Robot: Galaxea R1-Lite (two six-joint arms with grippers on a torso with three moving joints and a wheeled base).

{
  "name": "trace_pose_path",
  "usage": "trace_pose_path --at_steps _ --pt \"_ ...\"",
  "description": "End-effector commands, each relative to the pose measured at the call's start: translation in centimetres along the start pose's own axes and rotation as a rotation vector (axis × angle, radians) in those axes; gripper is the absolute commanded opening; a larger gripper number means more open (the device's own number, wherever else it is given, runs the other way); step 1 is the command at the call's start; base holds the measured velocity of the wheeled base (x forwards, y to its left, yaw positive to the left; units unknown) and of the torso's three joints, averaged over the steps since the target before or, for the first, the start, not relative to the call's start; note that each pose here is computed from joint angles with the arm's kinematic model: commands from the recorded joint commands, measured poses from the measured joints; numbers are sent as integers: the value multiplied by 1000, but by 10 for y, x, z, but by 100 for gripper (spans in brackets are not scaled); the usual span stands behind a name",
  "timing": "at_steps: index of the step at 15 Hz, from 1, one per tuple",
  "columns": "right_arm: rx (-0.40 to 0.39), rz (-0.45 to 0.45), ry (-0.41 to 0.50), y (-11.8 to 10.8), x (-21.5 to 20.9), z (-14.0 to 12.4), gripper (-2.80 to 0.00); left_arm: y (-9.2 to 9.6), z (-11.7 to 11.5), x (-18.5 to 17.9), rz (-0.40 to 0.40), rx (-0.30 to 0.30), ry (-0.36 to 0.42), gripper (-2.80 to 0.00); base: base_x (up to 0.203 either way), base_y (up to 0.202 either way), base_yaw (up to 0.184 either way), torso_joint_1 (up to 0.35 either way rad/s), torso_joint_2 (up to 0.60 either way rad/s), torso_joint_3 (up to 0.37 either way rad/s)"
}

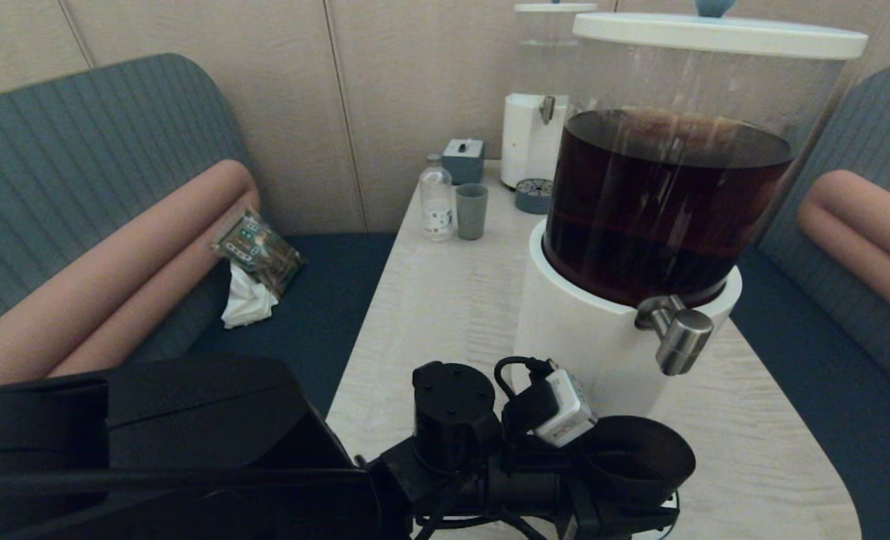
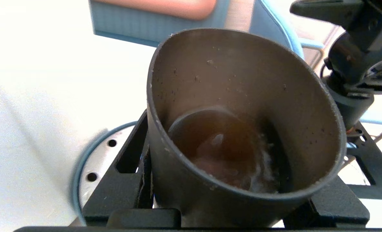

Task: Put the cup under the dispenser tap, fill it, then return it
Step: Place the cup next to the water dispenser

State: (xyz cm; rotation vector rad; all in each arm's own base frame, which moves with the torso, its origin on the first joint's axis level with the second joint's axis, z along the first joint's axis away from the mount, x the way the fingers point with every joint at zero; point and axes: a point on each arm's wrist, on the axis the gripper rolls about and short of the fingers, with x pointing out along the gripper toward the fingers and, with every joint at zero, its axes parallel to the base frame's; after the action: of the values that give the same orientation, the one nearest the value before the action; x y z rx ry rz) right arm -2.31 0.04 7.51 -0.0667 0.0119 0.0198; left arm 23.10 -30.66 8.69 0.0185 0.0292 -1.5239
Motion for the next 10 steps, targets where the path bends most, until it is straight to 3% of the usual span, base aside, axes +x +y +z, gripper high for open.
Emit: trace_pose_path --at_steps 1,3,10 --pt "-1 0 -2 0 0 0 -280 -3 16 -6 11 24 -35 -280 0 0 0 0 0 0" --pt "-1 0 -2 0 0 0 -280 -5 20 -12 31 23 -37 -280 0 0 0 0 0 0" --pt "-1 0 -2 0 0 0 -280 -6 36 -54 227 -33 -41 -280 0 0 0 0 0 0"
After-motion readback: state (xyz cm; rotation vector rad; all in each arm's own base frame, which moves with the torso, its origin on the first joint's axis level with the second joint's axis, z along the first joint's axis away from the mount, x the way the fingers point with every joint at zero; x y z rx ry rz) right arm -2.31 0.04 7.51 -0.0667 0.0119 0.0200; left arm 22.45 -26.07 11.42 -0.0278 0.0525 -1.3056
